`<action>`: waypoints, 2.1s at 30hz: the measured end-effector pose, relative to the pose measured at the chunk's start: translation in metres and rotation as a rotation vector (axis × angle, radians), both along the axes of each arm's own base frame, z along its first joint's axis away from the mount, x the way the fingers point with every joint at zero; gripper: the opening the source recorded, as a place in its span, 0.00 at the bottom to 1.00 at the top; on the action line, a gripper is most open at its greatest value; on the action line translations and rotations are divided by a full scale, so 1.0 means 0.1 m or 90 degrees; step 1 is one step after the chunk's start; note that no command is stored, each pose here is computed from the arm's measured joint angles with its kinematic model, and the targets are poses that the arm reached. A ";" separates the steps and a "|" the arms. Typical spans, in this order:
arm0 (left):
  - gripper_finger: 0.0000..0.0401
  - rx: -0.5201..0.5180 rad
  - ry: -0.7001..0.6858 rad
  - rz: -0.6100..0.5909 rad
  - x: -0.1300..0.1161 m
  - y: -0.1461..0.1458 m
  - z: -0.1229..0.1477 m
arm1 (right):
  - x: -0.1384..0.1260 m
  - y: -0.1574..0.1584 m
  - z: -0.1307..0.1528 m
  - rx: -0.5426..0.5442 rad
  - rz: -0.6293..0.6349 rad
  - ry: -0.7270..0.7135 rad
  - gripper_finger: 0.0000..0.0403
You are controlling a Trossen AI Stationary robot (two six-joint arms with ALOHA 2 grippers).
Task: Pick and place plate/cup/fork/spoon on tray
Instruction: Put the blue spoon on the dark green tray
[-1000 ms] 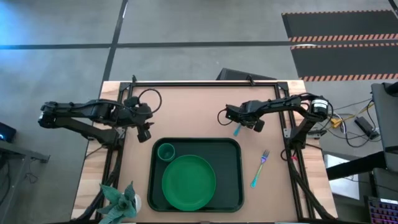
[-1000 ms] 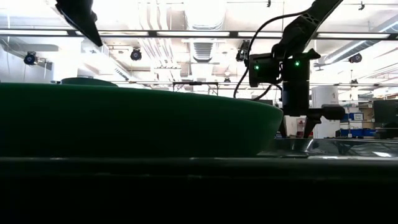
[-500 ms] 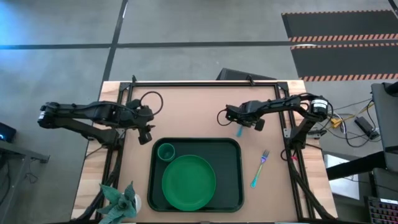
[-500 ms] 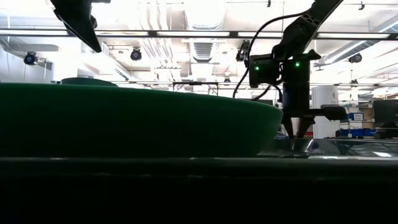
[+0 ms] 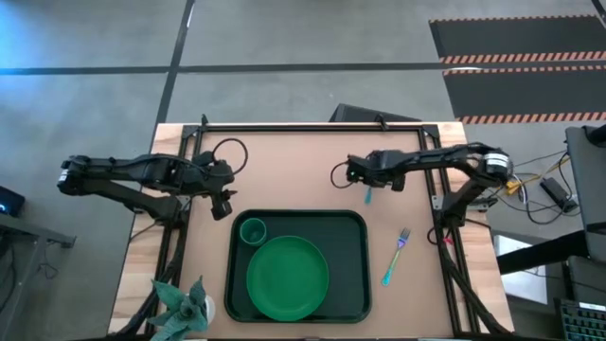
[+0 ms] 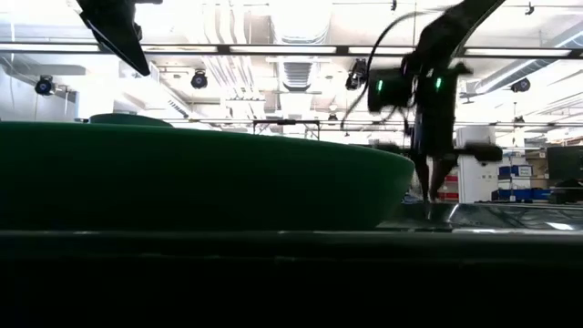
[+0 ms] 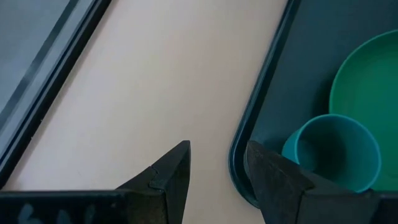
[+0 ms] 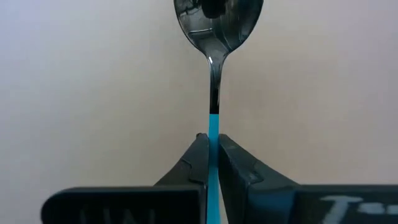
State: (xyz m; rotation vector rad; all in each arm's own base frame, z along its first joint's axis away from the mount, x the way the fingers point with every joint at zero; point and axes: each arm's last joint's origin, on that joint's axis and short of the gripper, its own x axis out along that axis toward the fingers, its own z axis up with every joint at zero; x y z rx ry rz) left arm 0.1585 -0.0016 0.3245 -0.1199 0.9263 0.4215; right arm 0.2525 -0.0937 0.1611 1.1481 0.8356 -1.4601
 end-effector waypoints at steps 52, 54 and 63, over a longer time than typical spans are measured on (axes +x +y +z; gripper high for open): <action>0.35 -0.003 -0.044 0.000 -0.24 0.02 0.02 | 1.14 3.41 0.51 0.103 0.051 -0.026 0.02; 0.35 -0.003 -0.044 0.000 -0.24 0.02 0.02 | 1.14 3.41 0.45 0.103 0.052 -0.025 0.02; 0.35 -0.003 -0.048 0.000 -0.26 0.02 0.03 | 1.11 3.35 0.12 0.108 0.052 -0.022 0.02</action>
